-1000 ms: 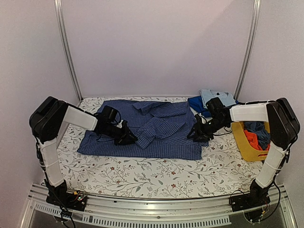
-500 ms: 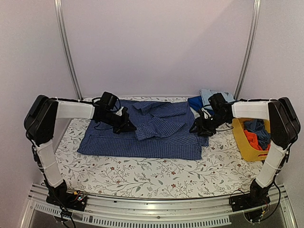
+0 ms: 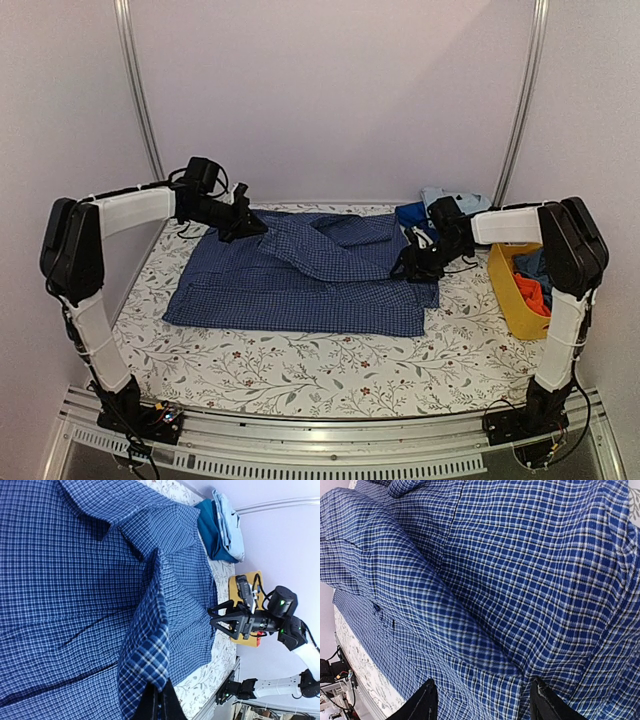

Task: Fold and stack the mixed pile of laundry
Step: Adjust the 1/3-folded T-shirt at the center of the board.

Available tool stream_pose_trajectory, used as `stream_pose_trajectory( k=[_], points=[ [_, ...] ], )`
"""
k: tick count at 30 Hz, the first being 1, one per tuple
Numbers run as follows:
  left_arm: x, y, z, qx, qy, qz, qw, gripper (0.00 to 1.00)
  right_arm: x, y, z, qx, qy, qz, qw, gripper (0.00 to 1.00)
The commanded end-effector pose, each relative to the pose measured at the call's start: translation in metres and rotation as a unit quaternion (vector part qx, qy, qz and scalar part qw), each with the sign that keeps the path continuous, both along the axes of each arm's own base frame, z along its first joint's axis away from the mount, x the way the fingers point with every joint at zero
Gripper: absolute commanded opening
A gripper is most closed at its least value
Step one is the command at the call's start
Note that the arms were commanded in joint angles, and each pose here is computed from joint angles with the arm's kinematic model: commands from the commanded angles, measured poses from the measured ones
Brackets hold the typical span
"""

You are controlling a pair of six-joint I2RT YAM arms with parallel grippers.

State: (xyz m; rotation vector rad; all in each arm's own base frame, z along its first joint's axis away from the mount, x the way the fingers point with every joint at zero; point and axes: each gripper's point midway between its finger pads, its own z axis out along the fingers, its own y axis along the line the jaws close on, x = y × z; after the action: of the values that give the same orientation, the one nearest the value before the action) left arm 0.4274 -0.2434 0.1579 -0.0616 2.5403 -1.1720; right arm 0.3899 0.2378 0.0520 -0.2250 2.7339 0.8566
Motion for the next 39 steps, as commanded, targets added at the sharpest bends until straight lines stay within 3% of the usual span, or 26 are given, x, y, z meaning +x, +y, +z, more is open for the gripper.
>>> stream_pose_trajectory(
  k=[1, 11, 25, 39],
  points=[
    [0.001, -0.005, 0.002, -0.003, 0.005, -0.030, 1.000, 0.00, 0.006, 0.007, -0.008, -0.003, -0.009, 0.022, 1.000, 0.62],
    [-0.031, 0.047, -0.037, 0.039, 0.069, 0.001, 0.997, 0.00, -0.024, 0.002, -0.006, 0.000, 0.008, 0.042, 0.999, 0.63],
    [-0.052, 0.083, -0.110, 0.100, 0.145, 0.020, 0.984, 0.00, -0.046, 0.001, -0.020, -0.017, 0.031, 0.054, 0.998, 0.59],
    [-0.056, 0.123, -0.104, 0.152, 0.160, 0.016, 0.975, 0.00, -0.059, -0.007, -0.018, -0.033, 0.039, 0.057, 0.997, 0.60]
  ],
)
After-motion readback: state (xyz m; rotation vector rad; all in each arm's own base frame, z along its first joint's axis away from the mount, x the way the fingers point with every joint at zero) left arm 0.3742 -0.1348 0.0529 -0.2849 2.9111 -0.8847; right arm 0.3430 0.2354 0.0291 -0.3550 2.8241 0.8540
